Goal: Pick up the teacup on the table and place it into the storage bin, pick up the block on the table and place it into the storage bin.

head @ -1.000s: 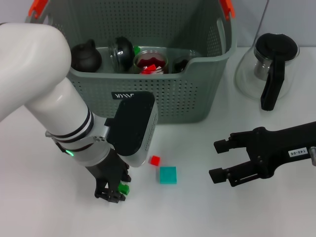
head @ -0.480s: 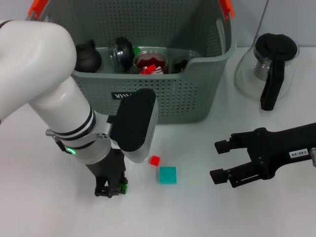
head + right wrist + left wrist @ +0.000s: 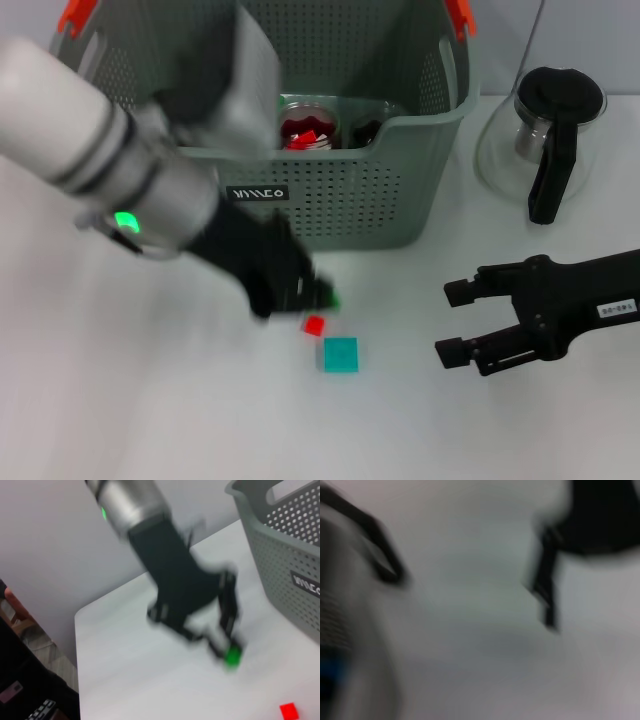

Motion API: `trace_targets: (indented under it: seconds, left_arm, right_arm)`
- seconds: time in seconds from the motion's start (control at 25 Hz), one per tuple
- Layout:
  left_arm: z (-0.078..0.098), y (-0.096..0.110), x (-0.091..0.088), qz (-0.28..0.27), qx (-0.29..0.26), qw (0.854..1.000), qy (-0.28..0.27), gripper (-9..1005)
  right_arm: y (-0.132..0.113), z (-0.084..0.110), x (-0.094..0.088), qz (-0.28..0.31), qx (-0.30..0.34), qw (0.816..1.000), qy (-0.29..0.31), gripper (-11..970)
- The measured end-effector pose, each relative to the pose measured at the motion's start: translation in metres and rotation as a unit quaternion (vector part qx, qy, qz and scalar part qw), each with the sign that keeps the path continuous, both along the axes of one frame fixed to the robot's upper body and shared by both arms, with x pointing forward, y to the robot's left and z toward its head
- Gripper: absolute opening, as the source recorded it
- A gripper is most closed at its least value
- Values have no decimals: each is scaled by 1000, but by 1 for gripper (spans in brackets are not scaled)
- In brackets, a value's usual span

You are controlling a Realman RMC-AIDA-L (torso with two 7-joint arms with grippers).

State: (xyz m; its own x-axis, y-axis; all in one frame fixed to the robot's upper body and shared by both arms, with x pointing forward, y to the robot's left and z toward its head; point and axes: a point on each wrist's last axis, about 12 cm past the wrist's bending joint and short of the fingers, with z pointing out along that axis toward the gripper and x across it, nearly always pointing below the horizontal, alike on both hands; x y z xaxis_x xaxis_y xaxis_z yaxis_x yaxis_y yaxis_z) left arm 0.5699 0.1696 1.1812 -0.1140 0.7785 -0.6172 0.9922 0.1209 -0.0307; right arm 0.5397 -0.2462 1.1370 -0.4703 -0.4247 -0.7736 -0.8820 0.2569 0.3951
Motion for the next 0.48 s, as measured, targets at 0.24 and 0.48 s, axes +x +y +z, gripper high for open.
trace_targets:
  seconds: [0.24, 0.48]
  left_arm:
    - [52, 44, 29, 166, -140, 974, -73, 127]
    - [63, 40, 67, 267, -162, 941, -134, 124]
  right_arm:
    - [-18, 2, -6, -17, 14, 1000, 6, 945]
    - [-27, 2, -10, -25, 28, 999, 2, 945]
